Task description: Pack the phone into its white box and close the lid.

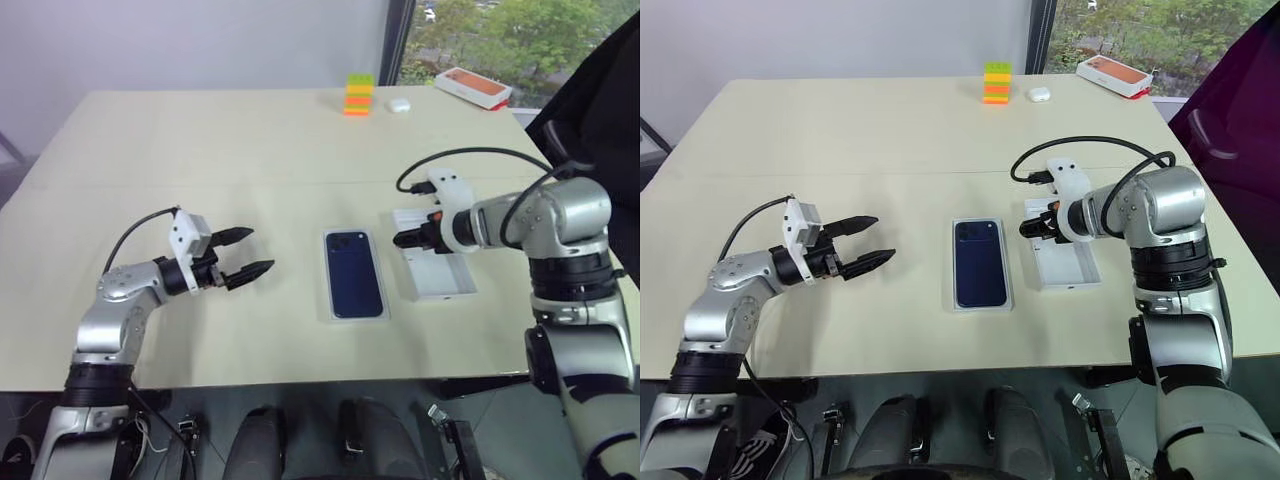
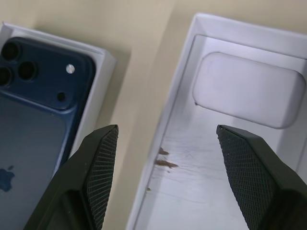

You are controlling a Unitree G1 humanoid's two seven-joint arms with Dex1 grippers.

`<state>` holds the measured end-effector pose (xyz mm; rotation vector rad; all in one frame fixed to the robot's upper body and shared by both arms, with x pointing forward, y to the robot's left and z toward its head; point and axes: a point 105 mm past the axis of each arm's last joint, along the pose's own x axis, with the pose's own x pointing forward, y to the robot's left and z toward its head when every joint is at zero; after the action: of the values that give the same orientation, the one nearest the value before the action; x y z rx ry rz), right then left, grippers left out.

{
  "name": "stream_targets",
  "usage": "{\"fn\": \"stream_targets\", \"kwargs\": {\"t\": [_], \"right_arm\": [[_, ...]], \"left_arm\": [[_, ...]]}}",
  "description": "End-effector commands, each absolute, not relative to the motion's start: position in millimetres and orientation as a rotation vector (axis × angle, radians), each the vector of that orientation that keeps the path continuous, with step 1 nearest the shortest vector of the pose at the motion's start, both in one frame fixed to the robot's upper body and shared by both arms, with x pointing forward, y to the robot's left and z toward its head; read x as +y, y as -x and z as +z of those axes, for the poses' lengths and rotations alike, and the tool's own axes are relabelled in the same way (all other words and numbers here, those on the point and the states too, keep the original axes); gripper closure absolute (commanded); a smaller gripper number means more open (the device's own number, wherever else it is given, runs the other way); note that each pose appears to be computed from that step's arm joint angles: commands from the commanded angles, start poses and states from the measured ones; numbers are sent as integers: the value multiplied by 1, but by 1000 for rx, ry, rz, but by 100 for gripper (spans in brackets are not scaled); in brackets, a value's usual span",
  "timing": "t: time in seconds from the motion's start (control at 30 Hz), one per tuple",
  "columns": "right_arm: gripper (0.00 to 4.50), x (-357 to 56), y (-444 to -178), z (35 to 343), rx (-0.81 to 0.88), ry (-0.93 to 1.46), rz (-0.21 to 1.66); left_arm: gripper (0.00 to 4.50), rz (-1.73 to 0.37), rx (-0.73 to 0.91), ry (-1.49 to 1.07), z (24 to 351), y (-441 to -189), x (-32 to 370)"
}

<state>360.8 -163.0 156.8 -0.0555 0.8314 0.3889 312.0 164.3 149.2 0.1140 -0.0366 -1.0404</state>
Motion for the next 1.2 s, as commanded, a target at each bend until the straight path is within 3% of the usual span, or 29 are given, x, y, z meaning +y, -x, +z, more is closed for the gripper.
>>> {"fn": "stream_targets", "kwargs": {"t": [0.03, 0.43, 0.9, 1.0, 1.17, 1.2], "right_arm": [[109, -163, -358, 162, 823, 51, 376], [109, -159, -354, 148, 880, -2, 299], [109, -161, -346, 135, 893, 21, 219], [188, -160, -345, 133, 895, 36, 221], [429, -159, -342, 129, 892, 63, 208], [440, -159, -342, 129, 886, 72, 204]], "left_arm": [[16, -1095, -103, -128, 170, -300, 165], [16, -1277, -91, -278, 174, -273, 151], [16, -1293, -67, -236, 167, -268, 142], [11, -1282, -72, -233, 168, -269, 143], [11, -1267, -76, -241, 169, -272, 144], [11, -1265, -75, -240, 169, -272, 145]]}}
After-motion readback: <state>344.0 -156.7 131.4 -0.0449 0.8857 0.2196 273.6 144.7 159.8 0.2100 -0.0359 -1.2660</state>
